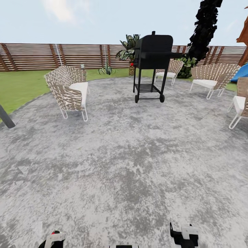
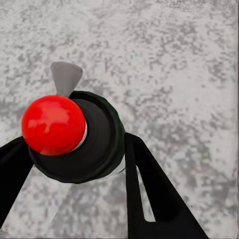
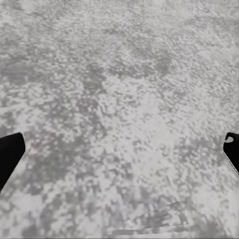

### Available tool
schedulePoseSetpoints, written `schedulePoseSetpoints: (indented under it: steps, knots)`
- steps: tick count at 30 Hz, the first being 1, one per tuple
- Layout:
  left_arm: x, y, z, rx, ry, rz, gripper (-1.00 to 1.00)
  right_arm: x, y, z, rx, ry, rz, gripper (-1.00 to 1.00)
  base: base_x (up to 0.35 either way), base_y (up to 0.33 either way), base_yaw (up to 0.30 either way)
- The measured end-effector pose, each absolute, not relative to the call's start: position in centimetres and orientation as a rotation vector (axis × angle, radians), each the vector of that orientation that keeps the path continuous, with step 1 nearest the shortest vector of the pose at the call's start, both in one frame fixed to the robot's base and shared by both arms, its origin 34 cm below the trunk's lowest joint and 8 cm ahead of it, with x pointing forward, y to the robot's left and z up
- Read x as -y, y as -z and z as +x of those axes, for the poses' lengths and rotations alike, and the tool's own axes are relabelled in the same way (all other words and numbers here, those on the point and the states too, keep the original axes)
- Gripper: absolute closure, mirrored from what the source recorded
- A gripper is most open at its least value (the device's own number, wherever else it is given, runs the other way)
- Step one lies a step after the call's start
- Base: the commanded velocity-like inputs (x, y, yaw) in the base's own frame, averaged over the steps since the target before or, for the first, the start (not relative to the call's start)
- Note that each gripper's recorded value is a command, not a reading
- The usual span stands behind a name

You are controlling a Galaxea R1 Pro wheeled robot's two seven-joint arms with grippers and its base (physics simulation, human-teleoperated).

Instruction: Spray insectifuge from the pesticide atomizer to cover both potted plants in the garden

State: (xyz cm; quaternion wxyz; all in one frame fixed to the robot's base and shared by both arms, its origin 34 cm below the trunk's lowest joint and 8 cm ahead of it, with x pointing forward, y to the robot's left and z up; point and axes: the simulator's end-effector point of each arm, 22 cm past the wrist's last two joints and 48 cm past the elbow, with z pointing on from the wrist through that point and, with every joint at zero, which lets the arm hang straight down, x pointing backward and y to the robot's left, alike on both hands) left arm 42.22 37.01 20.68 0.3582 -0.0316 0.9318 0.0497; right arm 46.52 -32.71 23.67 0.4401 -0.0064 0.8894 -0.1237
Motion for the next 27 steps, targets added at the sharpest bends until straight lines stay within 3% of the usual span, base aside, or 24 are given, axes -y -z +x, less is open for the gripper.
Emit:
schedulePoseSetpoints:
  steps: [14,27]
  knots:
    - [-36.36,-20.46,41.94,-2.411,-0.119,-0.087,1.00,32.78,-23.47,46.16,-2.218,0.310,-0.015,-1.00,0.336,-0.075,0.005]
    - [-36.46,-20.47,41.95,-2.410,-0.127,-0.091,1.00,32.95,-23.49,46.14,-2.217,0.316,-0.011,-1.00,0.337,-0.075,0.238]
